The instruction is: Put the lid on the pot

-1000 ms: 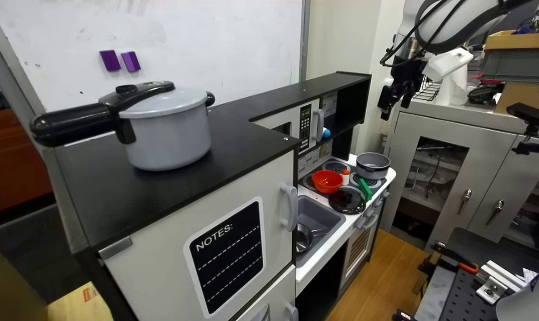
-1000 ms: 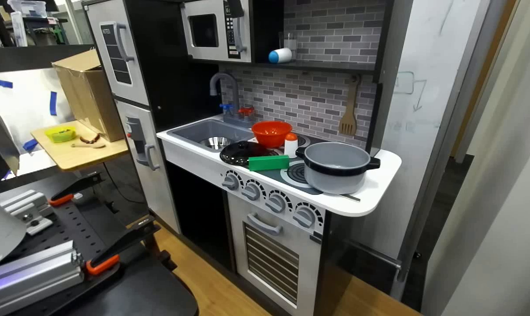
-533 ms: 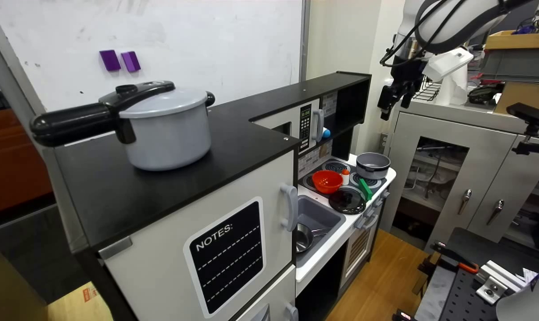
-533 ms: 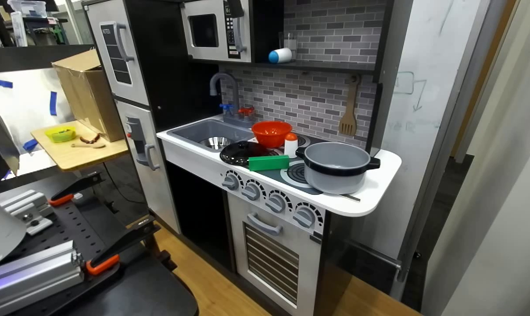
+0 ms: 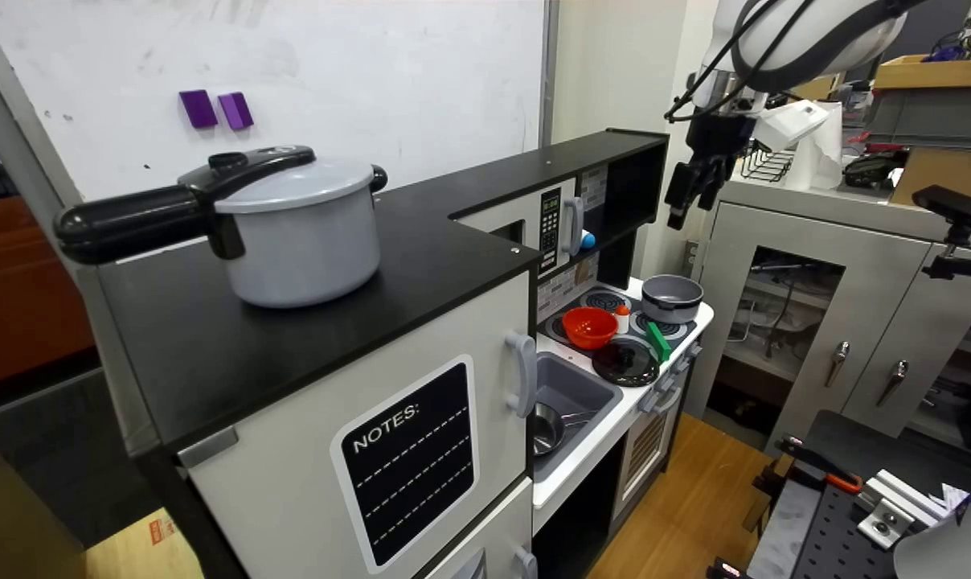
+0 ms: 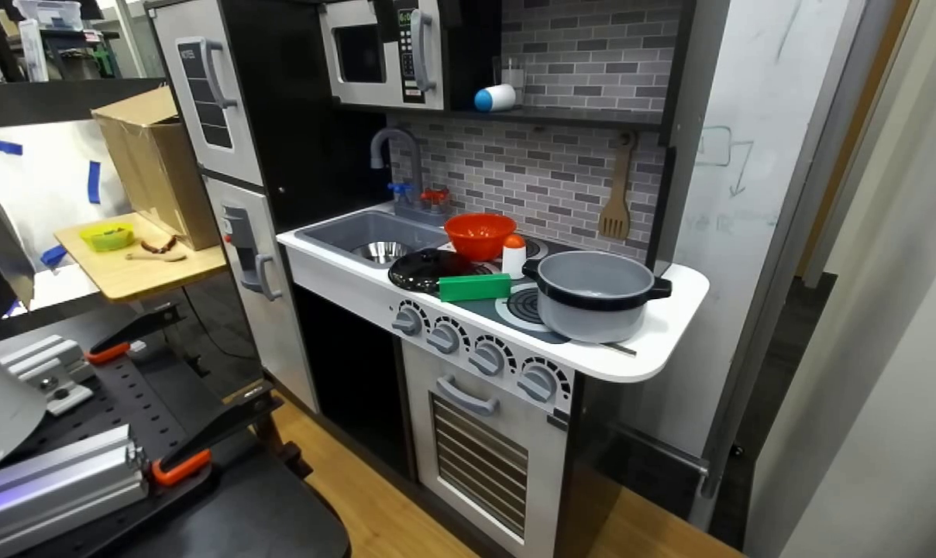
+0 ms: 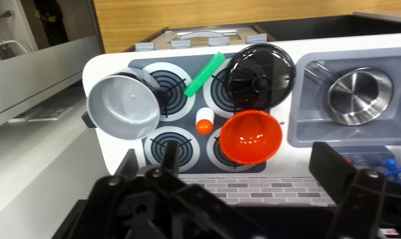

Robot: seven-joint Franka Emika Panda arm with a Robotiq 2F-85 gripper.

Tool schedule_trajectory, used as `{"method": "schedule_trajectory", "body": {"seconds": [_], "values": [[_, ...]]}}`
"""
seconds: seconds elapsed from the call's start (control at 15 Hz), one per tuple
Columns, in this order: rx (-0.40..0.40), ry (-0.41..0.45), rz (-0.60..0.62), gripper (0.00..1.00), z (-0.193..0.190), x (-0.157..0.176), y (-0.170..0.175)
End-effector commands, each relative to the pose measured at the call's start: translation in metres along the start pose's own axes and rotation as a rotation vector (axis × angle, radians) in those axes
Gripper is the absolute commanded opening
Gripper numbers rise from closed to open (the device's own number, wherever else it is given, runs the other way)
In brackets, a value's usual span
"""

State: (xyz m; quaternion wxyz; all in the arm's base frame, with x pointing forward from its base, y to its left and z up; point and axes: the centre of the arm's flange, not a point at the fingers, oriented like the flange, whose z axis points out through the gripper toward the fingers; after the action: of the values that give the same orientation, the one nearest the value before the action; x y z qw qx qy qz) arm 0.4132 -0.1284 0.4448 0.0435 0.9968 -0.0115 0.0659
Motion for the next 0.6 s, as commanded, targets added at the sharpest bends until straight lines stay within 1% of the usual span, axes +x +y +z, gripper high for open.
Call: {"method": "schedule_trajectory", "body": {"seconds": [0.0, 0.13, 0.2, 0.33, 0.53], "values": [[0.053, -0.029, -0.108, 1.00, 0.010, 0.011, -0.006], [0.040, -0.046, -0.122, 1.00, 0.021, 0.019, -0.009], [0.032, -0.029, -0.098, 1.00, 0.016, 0.007, -0.014], [0.033, -0.044, -0.104, 1.00, 0.023, 0.010, -0.014], [0.031, -0.042, -0.104, 1.00, 0.022, 0.013, -0.013]]}}
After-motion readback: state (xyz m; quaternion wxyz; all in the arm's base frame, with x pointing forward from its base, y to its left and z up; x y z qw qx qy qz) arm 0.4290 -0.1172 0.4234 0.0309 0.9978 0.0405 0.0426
